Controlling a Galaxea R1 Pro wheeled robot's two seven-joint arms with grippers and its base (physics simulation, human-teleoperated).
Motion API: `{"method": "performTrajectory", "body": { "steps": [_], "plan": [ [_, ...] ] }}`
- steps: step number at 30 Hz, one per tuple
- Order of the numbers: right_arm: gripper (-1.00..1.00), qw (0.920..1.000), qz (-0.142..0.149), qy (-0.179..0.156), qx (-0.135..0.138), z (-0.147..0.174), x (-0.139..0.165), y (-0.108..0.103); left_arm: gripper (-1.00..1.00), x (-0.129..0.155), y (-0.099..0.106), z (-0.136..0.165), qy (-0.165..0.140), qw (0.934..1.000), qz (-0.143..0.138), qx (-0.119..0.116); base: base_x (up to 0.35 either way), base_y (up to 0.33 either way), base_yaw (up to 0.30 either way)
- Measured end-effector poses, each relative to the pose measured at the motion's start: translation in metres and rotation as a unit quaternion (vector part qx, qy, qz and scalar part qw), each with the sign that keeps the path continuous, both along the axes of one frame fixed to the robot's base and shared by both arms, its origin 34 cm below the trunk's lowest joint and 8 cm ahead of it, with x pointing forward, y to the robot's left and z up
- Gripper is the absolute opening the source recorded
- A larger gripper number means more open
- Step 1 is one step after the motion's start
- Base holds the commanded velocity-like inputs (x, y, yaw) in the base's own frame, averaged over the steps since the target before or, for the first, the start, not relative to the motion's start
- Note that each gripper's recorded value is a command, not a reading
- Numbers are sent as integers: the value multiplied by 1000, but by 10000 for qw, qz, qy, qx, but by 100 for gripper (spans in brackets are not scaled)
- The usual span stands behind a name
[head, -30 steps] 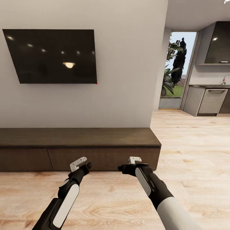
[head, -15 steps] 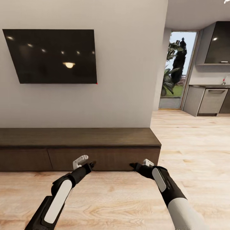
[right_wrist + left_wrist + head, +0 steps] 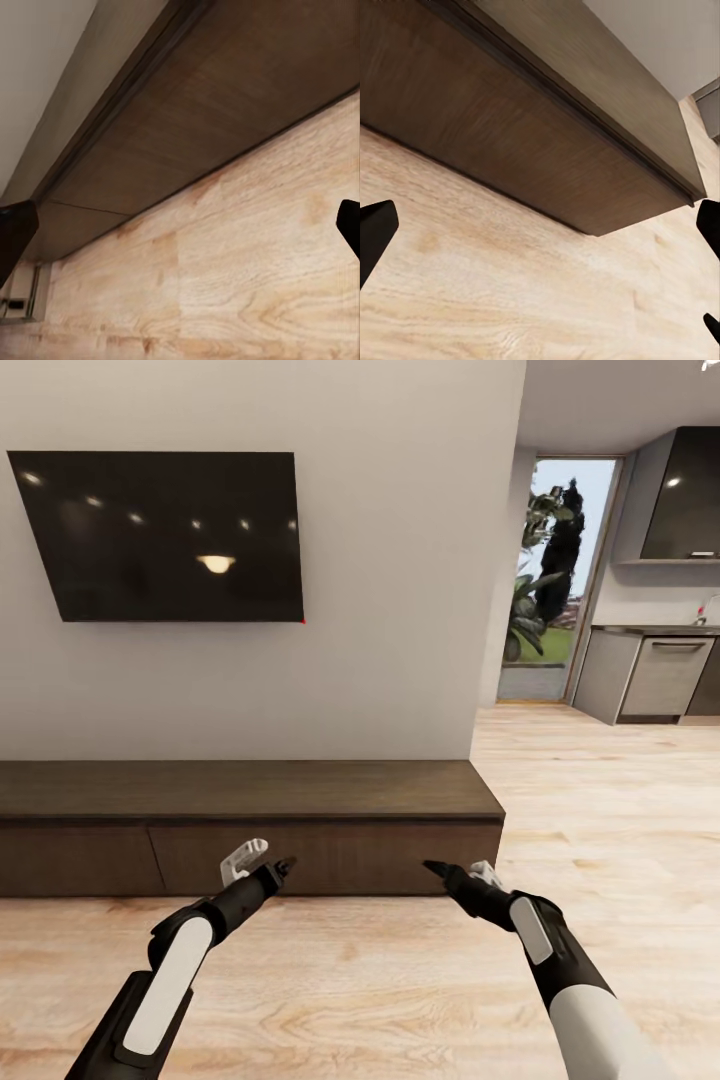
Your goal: Place each of the two pumpkins and all three candles from the living room inside a cabinet in the living room (use any cabinet), then make sure every cabinet is closed, and position the cauldron so it is next to a table in the living room.
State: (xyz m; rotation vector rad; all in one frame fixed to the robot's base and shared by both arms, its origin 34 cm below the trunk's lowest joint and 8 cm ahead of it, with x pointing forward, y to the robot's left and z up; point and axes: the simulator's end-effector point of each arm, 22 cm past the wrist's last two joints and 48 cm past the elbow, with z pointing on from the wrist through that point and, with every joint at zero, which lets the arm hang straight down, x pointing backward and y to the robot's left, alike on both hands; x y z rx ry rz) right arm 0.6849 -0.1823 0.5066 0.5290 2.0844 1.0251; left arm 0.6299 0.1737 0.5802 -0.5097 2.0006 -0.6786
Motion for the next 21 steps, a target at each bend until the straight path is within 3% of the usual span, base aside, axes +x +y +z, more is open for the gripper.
{"method": "performTrajectory", "body": {
  "steps": [9, 12, 17, 21],
  "plan": [
    [100, 10000, -81, -9, -51, 0, 1, -16, 100, 0, -2, 8, -90, 10000, -22, -19, 3, 0, 0],
    [100, 10000, -76, -24, -38, 1, 1, -16, 100, -1, -9, 21, -182, 9995, -101, -237, 0, 0, 0],
    [100, 9999, -64, 83, -16, -12, 1, -16, 100, -11, -30, 8, 201, 9961, -536, -673, 0, 0, 0],
    [100, 9998, -73, 159, 14, -22, 0, -19, 100, -12, -32, -3, 329, 9953, -598, -680, 0, 0, 0]
  ]
}}
